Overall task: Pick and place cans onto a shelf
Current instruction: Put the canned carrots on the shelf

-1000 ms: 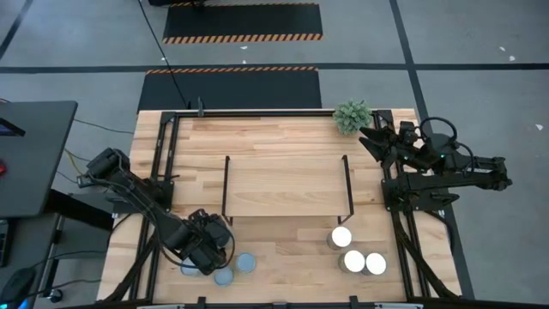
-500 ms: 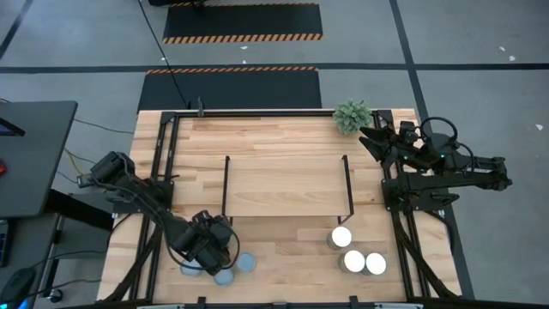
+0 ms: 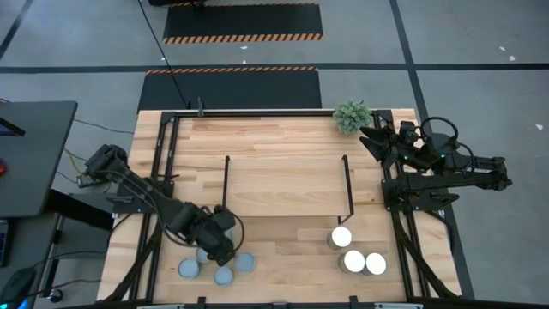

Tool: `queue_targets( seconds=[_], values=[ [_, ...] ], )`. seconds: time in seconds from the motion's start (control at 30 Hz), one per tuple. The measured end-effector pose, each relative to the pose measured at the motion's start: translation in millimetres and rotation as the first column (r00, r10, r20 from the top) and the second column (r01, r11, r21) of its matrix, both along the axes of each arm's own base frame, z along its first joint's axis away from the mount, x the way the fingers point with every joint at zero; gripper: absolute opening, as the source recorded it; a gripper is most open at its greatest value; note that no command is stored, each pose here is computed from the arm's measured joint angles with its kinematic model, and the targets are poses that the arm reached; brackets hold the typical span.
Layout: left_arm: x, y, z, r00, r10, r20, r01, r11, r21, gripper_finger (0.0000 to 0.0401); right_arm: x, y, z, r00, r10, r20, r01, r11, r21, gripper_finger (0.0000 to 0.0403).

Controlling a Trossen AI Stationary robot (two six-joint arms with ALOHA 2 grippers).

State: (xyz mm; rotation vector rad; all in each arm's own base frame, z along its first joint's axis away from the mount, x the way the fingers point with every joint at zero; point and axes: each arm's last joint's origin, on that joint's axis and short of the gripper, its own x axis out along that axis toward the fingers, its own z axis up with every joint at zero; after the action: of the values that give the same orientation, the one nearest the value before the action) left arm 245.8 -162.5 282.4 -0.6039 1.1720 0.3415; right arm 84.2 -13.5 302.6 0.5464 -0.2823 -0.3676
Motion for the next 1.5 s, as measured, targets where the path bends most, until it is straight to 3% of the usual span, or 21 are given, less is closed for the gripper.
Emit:
queue_targets(
  seconds=[0.2,0.37,0.57,0.9,1.03,1.13,1.27,1.5],
  values=[
    [8.6,15.4,52.4,0.989,0.038,0.142,-0.027,0.996,-0.084,0.0323,0.0,0.0,0.4,1.0,0.0,0.004,0.0,1.0,-0.001,0.0348],
    [23.4,44.8,86.7,0.963,0.097,0.252,-0.076,0.993,-0.094,0.0321,-0.1,0.0,0.5,1.0,-0.001,0.004,0.001,1.0,-0.002,0.0348],
    [39.9,97.0,101.8,0.93,0.19,0.316,-0.192,0.981,-0.023,0.0321,-0.1,0.0,0.5,1.0,-0.001,0.004,0.001,1.0,-0.002,0.0348],
    [63.5,163.0,115.7,0.93,0.191,0.316,-0.195,0.981,-0.019,0.0321,-0.2,-0.2,0.5,1.0,-0.007,0.004,0.007,1.0,-0.001,0.0348],
    [82.5,170.9,118.7,0.96,0.138,0.242,-0.149,0.988,0.028,0.0321,-0.5,-0.8,0.7,1.0,-0.031,0.007,0.031,1.0,0.002,0.0348],
    [91.5,175.2,114.1,0.988,0.132,0.084,-0.139,0.987,0.076,0.0321,-0.7,-1.0,1.1,0.999,-0.035,0.008,0.035,0.999,-0.006,0.0348],
    [97.9,182.9,105.2,0.982,0.17,-0.084,-0.155,0.974,0.165,0.0321,-0.6,-1.0,1.1,0.999,-0.036,0.007,0.036,0.999,-0.007,0.0348],
    [106.0,189.3,95.7,0.967,0.235,-0.1,-0.21,0.955,0.209,0.0321,-0.6,-1.0,1.2,0.999,-0.037,0.006,0.037,0.999,-0.011,0.0348]
  ],
)
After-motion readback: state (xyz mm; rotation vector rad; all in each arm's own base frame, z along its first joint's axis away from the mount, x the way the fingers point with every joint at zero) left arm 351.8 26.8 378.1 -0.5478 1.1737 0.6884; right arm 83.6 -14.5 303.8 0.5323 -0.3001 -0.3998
